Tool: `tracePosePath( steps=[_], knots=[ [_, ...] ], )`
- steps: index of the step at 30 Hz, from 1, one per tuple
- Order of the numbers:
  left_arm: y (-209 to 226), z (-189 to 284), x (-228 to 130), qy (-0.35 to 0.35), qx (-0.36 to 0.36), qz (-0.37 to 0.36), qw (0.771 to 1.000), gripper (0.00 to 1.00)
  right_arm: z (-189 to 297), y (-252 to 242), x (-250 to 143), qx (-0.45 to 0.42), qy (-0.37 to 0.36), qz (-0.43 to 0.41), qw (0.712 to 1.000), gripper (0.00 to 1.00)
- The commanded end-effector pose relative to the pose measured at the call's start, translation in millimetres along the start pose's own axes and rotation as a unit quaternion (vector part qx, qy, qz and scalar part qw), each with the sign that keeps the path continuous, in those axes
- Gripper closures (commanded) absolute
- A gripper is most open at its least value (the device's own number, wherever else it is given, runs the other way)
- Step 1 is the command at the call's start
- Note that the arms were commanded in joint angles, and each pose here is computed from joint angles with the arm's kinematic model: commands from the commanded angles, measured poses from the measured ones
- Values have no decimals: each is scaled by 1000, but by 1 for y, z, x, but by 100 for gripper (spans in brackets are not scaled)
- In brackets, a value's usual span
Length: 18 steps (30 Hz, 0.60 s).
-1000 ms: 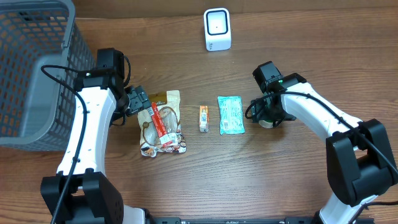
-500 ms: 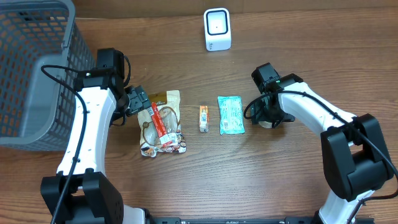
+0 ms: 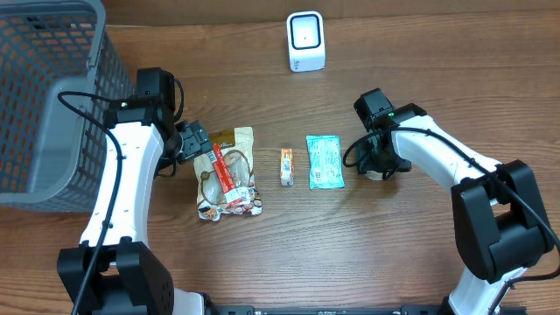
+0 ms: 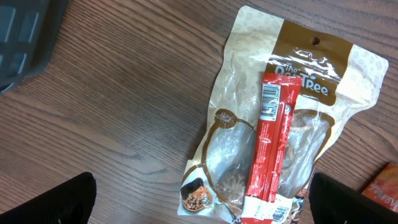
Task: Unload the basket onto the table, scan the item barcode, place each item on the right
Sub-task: 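Lift the green-lidded jar off the table with the right gripper, then carry the jar to the white scanner and hold its label before it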
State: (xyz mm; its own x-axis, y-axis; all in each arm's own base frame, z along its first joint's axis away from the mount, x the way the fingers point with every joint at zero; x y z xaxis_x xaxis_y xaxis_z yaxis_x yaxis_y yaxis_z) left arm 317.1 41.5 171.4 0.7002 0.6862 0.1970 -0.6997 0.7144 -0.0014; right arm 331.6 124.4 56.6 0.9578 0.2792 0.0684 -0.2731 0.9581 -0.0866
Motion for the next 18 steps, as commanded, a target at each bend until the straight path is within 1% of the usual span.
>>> tracePosePath(
  steps=[1,3,5,8,11,14,18],
  knots=[
    [-1,4,4,-9,0,6,1000,0,14,-1,12,0,-20,-2,1000,47],
    [-1,4,4,-9,0,6,1000,0,27,-2,17,1,-32,-3,999,51],
    [-1,4,4,-9,0,6,1000,0,43,-3,24,3,-50,-5,999,60],
    [-1,4,4,-9,0,6,1000,0,70,-4,33,6,-73,-7,997,65],
    [-1,4,4,-9,0,6,1000,0,96,-6,43,8,-90,-9,996,67],
    [-1,4,4,-9,0,6,1000,0,124,-7,52,10,-109,-11,994,76],
    [-1,4,4,-9,0,6,1000,0,163,-7,62,22,-138,-13,990,77]
  ],
)
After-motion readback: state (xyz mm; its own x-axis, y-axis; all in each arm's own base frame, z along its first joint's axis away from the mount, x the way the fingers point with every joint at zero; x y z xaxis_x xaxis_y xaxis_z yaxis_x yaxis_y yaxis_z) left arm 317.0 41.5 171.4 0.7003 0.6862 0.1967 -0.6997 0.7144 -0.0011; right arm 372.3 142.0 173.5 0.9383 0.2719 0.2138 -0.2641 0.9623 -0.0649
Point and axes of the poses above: each gripper's point midway between its finger pads, its own z axis back along the fingers, its own y axis along the line the jaws close on, x = y × z, the point moved 4 cm from there along z, back along the fingers, and after that the axes turned 14 degrees about z, right-handed, at the moved point
